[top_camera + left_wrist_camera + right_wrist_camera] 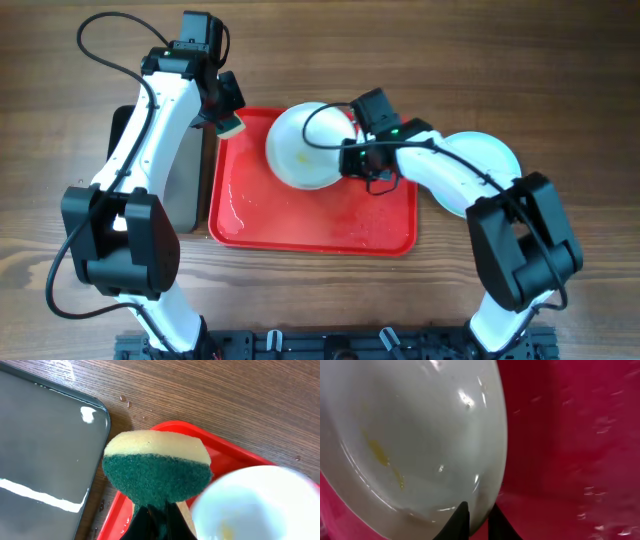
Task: Clean dirty plates on tray and stack at the side
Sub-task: 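Grip the white plate's rim with the right gripper and pull it center, then carry the sponge with the left gripper over the held white plate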
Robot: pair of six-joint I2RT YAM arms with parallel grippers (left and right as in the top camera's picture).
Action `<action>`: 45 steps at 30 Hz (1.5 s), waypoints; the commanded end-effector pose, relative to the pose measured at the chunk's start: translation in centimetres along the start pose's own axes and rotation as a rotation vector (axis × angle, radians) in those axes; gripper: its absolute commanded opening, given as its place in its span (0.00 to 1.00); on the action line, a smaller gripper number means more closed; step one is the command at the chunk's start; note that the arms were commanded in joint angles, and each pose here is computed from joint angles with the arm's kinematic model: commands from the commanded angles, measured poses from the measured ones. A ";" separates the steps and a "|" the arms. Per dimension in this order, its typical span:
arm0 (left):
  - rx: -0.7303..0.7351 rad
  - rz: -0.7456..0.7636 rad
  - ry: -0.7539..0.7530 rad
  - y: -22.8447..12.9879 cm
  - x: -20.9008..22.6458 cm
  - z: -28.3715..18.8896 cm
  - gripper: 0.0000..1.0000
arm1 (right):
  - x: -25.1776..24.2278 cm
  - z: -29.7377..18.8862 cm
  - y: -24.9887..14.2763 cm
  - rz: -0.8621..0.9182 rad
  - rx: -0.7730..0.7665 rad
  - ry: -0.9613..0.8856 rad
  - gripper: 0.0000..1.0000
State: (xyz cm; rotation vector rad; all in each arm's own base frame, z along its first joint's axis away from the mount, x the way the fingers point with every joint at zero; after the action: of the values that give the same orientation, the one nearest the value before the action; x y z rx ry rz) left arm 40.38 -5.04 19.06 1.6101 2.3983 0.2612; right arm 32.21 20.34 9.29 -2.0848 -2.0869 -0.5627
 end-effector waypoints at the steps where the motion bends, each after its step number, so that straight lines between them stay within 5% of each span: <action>1: -0.001 -0.012 -0.008 -0.2 0.0 -0.2 0.04 | 2.6 -0.1 -0.3 -0.103 0.030 0.067 0.22; 8: -0.003 -0.012 -0.009 -0.1 -0.1 -0.2 0.04 | 3.5 -4.1 4.6 -0.296 -0.101 0.067 0.50; 13: -0.006 -0.012 -0.011 -0.1 -0.1 -0.2 0.04 | 2.6 -1.6 5.8 -0.434 -0.136 0.000 0.50; 21: -0.005 -0.012 -0.010 -0.1 -0.1 -0.2 0.04 | 1.8 2.8 5.9 -0.420 -0.092 0.015 0.49; 24: -0.005 -0.011 -0.011 -0.1 -0.1 -0.2 0.04 | 1.8 2.8 5.9 -0.380 -0.091 0.017 0.28; 25: -0.005 -0.011 -0.012 -0.1 -0.2 -0.2 0.04 | 1.7 2.8 5.8 -0.355 -0.085 0.016 0.10; 26: -0.003 -0.009 -0.014 -0.2 -0.2 -0.2 0.04 | 1.6 2.8 5.7 -0.305 -0.076 0.006 0.04; 31: -0.001 -0.009 -0.018 -0.2 -0.3 -0.3 0.04 | 0.2 2.9 3.4 0.091 0.030 -0.117 0.04; 34: -0.001 -0.009 -0.018 -0.2 -0.3 -0.3 0.04 | 0.9 3.0 1.9 0.180 0.123 -0.079 0.04; 36: -0.002 -0.009 -0.018 -0.2 -0.3 -0.3 0.04 | 1.3 3.0 1.7 0.177 0.144 -0.044 0.08; 40: -0.002 -0.009 -0.017 -0.2 -0.3 -0.3 0.04 | 0.5 2.8 3.9 0.023 0.037 -0.038 0.40; 43: -0.002 -0.009 -0.018 -0.2 -0.3 -0.3 0.04 | -0.4 2.7 5.0 -0.048 -0.021 -0.087 0.40; 45: -0.001 -0.009 -0.019 -0.2 -0.3 -0.3 0.04 | -0.4 2.7 4.9 -0.052 -0.020 -0.089 0.31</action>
State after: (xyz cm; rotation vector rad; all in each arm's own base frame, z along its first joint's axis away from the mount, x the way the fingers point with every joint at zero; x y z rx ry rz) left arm 40.43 -5.09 19.07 1.6095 2.3945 0.2625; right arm 37.30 21.43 8.21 -2.1114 -2.1062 -0.5434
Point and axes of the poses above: each gripper's point midway between its finger pads, its own z axis out along the fingers, its own x axis along the line the jaws close on, y = z × x, the point moved 8 cm from there along -z, back along the fingers, and after that the axes turned 2 degrees about -z, right-handed, at the moved point
